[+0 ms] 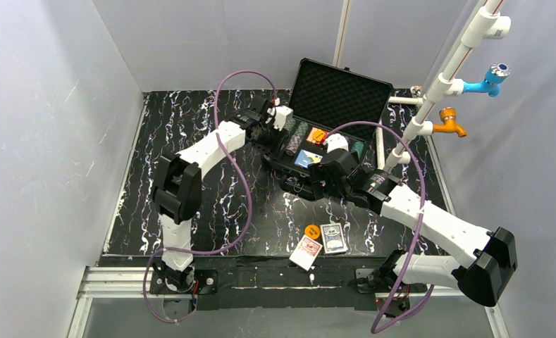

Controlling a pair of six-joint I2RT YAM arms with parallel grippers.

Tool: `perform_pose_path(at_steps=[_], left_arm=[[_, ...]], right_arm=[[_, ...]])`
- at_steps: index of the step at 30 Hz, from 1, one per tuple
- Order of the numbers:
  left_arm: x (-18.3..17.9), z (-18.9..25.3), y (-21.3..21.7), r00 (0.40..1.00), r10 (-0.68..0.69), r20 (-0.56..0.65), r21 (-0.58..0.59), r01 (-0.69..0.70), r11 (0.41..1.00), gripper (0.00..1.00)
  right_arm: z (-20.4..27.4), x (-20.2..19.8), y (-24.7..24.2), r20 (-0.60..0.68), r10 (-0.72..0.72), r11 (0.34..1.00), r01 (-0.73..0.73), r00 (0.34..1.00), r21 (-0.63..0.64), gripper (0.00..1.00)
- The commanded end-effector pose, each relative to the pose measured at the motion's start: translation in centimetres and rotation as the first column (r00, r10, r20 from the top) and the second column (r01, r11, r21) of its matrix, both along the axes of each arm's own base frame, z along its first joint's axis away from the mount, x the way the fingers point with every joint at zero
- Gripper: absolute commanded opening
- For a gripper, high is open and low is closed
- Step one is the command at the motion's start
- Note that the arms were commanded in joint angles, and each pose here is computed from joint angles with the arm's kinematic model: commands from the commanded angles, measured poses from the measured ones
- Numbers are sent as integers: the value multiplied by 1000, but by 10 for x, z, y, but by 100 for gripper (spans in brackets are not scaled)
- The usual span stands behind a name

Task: Pack up texas hold em set

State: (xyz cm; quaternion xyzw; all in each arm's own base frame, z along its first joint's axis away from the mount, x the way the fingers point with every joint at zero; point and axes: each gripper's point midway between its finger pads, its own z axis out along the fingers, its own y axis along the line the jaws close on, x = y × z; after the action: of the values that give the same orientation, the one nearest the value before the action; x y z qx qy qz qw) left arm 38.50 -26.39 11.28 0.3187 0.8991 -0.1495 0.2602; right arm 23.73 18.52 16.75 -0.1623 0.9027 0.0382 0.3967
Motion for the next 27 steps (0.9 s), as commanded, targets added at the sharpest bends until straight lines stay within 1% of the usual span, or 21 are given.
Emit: perform_pose_path(at_steps=[1, 8, 15, 22, 27], left_arm=[[23, 23, -11, 999, -2, 47, -47, 4, 999, 0], [40, 11, -15, 999, 10, 35, -43, -8, 999, 0], [59, 9, -20, 998, 22, 50, -43, -20, 999, 0], [72, 7, -22, 997, 41, 59, -31, -40, 999, 0], [75, 2, -25, 998, 50, 48, -38, -48, 998, 0]], right_arm=[[10, 1, -1, 36, 4, 1000, -5, 999, 31, 100], [2, -2, -4, 22, 7, 1000, -7, 1000, 23, 100], [-1, -2, -1, 9, 11, 1000, -11, 1000, 26, 100], [-4, -4, -3, 1, 10, 1000, -10, 1000, 23, 100], [-4, -5, -4, -1, 7, 1000, -7, 1000, 21, 100]])
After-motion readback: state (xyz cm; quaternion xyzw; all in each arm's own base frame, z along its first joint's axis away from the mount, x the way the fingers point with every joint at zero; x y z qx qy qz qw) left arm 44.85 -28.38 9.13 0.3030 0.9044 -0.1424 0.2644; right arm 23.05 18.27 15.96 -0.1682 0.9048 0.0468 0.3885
